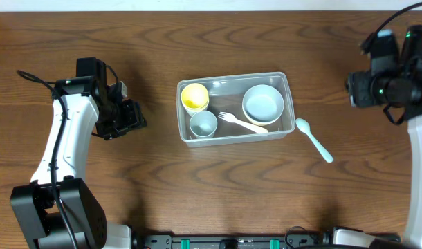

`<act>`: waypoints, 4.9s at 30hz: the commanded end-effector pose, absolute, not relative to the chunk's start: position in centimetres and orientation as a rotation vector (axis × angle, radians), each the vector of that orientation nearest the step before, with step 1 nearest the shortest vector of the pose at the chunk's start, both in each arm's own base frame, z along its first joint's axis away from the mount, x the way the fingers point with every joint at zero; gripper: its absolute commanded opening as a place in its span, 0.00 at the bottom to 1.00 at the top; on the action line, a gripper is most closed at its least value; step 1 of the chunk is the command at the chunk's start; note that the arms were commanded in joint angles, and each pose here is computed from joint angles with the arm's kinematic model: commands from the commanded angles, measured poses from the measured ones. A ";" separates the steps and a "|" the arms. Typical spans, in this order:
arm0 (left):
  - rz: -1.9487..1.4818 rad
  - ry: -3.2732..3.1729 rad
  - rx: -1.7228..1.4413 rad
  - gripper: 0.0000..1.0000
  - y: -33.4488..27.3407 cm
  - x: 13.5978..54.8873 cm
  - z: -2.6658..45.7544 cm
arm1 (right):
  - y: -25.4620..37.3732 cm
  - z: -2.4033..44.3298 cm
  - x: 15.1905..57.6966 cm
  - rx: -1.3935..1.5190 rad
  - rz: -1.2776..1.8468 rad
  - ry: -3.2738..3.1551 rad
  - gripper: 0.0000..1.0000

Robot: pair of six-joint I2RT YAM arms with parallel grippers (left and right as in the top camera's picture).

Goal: Pack container
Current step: 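Move the right gripper to the pale green spoon and grasp it, then carry the green spoon into the box beside the fork and release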

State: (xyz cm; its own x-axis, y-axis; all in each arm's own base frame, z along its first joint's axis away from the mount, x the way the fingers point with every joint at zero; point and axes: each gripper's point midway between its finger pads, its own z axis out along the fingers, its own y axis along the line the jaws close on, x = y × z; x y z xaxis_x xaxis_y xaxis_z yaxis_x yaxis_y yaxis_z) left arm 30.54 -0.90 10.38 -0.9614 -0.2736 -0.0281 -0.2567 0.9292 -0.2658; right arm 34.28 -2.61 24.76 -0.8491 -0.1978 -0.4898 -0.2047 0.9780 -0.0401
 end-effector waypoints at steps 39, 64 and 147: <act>-0.419 3.012 -0.395 0.63 -1.0 30.8 10.7 | 2.0 1.6 34.6 -0.711 0.160 3.050 0.70; -0.418 3.009 -0.393 0.63 -1.0 30.8 10.7 | 1.6 -1.8 32.3 -0.656 0.101 3.102 0.72; -0.380 3.014 -0.396 0.63 -0.6 30.8 10.6 | 23.7 15.6 32.4 -1.692 0.195 2.098 0.01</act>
State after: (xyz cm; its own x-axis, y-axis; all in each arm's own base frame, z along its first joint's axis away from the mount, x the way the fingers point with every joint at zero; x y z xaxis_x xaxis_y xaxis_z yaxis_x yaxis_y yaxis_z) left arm 30.60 -0.81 10.37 -0.9611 -0.2742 -0.0318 -0.2568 0.9305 -0.2612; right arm 32.74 23.10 16.98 -0.1968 -0.8770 -0.4384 -0.9374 0.2993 -0.1779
